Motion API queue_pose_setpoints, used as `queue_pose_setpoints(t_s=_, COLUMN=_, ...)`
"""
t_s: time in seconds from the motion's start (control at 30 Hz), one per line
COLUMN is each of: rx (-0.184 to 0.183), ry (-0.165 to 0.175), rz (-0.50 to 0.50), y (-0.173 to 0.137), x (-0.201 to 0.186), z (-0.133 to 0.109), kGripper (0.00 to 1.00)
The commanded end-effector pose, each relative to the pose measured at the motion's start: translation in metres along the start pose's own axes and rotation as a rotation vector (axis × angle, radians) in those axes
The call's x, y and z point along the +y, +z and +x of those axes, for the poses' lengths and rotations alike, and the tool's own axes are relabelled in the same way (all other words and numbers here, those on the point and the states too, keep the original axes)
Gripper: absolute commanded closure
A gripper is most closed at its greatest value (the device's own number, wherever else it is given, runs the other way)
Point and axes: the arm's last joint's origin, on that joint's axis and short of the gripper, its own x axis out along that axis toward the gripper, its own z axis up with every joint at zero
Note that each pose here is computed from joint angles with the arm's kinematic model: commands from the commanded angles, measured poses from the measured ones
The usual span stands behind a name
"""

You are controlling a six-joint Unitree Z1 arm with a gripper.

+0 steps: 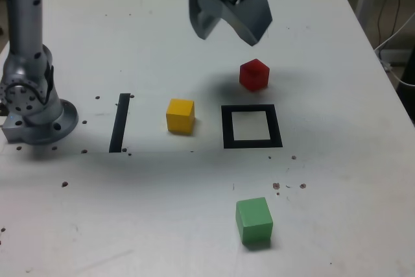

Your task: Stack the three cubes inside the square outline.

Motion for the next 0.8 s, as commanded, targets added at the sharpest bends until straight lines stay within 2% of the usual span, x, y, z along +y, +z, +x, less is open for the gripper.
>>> queue_pose_setpoints(t_s=0.0, rx=0.015, ry=-0.009, rz=0.014, y=0.008, x=0.007, z=0.011, kGripper=0.05)
queue_pose_setpoints(t_s=0.13, rx=0.038, ry=-0.027, rz=0.038, y=0.019, x=0.014, z=0.029, kGripper=0.06)
queue_pose_setpoints(t_s=0.27, rx=0.046, ry=-0.034, rz=0.049, y=0.026, x=0.016, z=0.041, kGripper=0.06)
queue_pose_setpoints(t_s=0.47, rx=0.056, ry=-0.049, rz=0.058, y=0.034, x=0.016, z=0.054, kGripper=0.15)
queue_pose_setpoints(t_s=0.67, rx=0.041, ry=-0.062, rz=0.077, y=0.039, x=0.013, z=0.062, kGripper=0.21)
queue_pose_setpoints(t_s=0.77, rx=0.029, ry=-0.065, rz=0.079, y=0.042, x=0.011, z=0.065, kGripper=0.28)
